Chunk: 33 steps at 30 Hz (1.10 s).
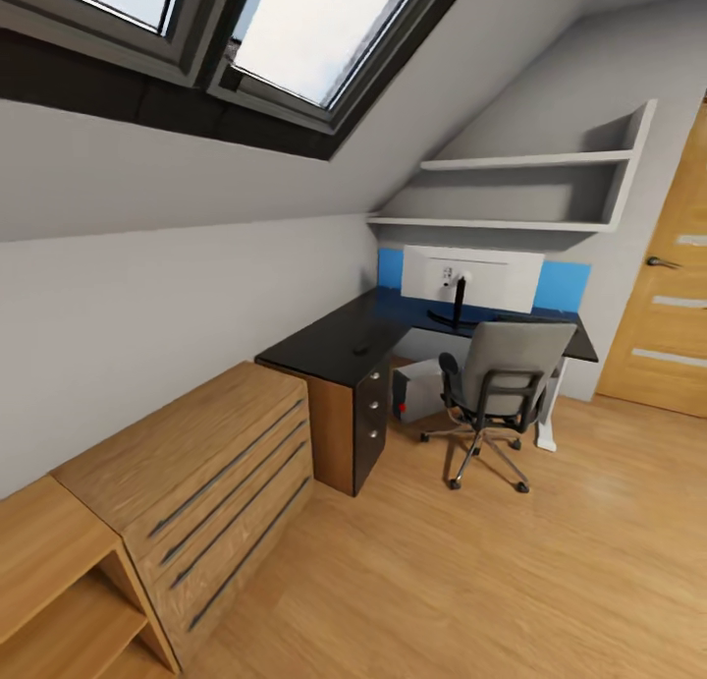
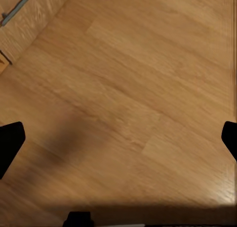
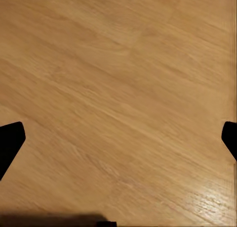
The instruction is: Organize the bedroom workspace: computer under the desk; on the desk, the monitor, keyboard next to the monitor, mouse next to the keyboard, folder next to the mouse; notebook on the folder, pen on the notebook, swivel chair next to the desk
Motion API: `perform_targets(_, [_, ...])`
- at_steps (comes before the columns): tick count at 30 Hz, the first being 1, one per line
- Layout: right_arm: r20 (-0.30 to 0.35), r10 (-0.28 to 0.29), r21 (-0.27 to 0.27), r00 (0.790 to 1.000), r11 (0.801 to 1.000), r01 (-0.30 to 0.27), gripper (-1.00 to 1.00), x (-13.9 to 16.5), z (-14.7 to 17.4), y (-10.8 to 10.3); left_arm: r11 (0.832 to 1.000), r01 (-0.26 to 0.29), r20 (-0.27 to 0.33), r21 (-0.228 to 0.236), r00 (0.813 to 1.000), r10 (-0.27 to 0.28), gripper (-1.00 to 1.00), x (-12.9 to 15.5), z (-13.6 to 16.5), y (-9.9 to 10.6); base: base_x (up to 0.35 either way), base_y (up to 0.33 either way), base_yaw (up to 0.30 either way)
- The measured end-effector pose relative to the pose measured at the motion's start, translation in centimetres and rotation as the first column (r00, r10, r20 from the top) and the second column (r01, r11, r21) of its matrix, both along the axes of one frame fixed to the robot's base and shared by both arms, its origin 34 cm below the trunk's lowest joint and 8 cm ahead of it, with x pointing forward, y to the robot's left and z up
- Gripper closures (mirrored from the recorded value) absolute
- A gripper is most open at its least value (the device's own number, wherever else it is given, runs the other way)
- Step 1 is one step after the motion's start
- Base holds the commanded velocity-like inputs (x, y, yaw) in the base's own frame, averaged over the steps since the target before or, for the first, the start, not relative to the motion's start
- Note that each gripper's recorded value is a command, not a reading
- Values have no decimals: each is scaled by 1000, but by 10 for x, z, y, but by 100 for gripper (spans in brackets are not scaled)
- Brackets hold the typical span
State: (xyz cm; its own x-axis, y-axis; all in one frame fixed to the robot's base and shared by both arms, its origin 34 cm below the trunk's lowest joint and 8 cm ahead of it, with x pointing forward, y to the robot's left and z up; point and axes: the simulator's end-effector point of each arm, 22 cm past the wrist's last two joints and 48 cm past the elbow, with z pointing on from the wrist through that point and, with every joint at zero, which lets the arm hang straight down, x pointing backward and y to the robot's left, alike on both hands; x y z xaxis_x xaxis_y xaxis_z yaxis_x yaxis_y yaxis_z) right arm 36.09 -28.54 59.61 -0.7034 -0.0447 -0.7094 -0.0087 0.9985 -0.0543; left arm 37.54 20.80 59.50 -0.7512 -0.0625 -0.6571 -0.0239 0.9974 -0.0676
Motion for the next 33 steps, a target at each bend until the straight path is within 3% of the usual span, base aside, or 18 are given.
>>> perform_targets(15, [-1,-7,-1,1000,1000,7,-100,-1,0,-2,1000,4,-12,-1,1000,-4,-100,-5,-3,-1,105,0,-296])
perform_targets(19, [1,-26,-1,1000,1000,26,-100,-1,0,-6,1000,9,-38,0,999,-9,-100,-16,-9,-2,281,0,-299])
perform_targets(33, [5,-44,-2,999,999,44,-100,0,1,-10,1000,9,-46,0,999,-9,-100,-19,-10,-2,317,0,-300])
